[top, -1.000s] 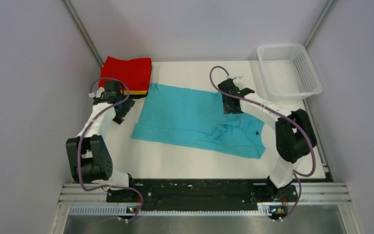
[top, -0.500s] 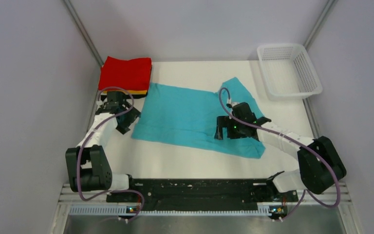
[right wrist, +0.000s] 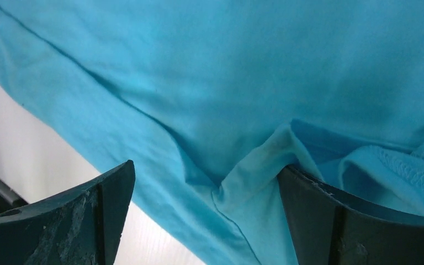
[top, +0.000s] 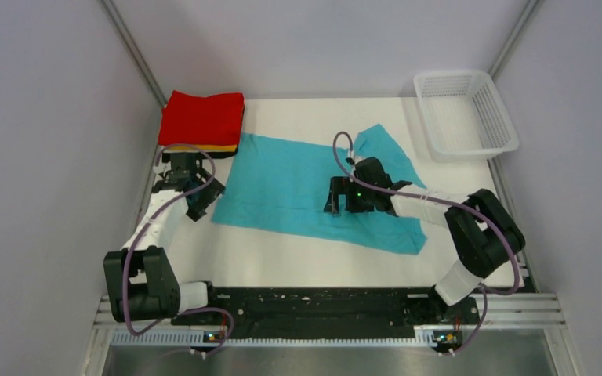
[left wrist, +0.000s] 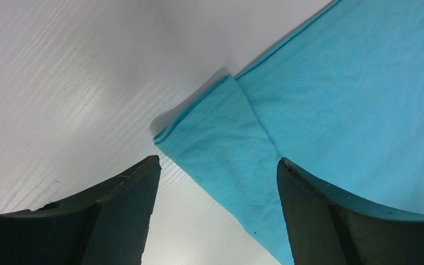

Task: Fold and stack the t-shirts
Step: Fold the flattened tshirt in 1/3 of the way

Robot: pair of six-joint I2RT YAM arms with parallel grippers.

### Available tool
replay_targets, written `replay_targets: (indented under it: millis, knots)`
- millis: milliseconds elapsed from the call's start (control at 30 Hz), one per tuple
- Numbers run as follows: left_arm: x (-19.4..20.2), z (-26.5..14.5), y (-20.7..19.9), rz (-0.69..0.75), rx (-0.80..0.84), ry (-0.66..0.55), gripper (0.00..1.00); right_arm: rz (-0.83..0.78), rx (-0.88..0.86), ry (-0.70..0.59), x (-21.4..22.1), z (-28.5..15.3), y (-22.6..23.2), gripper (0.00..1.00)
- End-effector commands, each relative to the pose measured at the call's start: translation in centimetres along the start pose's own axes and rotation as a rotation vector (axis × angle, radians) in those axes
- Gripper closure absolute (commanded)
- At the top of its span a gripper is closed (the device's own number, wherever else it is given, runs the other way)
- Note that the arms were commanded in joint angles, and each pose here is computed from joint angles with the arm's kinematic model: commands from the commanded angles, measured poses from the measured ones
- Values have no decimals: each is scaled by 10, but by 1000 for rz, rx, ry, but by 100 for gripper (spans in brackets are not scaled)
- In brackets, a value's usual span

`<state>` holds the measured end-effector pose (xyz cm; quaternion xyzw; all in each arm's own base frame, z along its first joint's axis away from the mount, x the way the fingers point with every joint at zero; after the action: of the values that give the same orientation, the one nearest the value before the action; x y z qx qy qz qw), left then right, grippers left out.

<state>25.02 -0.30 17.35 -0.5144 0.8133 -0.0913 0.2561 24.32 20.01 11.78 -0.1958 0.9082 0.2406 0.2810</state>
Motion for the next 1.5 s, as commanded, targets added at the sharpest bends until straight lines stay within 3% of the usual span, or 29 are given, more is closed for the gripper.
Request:
replay_targets:
  millis: [0,133,267,467,667,833,1067,1467]
  knots:
    - [0,-5,1,19,25,-17,18,-34,75,-177,-38,13,13,1]
    - [0,-7,1,19,36,-12,18,-38,57,-265,-59,27,27,1]
    - [-1,-10,-1,27,45,-12,18,-42,19,-261,-70,33,38,1]
    - [-2,-10,-6,32,62,4,18,-76,336,-142,-75,15,21,1]
    - [-3,-12,-18,40,111,15,18,-81,396,2,-34,-9,10,1]
    - [8,-13,-49,96,214,63,18,-38,354,-55,1,-42,8,1]
    - [46,17,-101,221,308,212,18,27,194,-42,31,-41,-7,1]
    - [71,76,-54,237,56,279,19,211,269,90,96,-70,-41,1]
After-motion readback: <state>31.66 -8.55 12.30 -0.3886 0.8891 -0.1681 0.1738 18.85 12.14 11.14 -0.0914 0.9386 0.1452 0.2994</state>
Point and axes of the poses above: each gripper's point midway between its finger pads, its own z axis out along the fingers, its own y axis along the line the jaws close on, x = y × z, the point moved 10 cm from there along -z, back along the fingers, and after that the axes turned 14 degrees about -z, right-handed, at the moved point
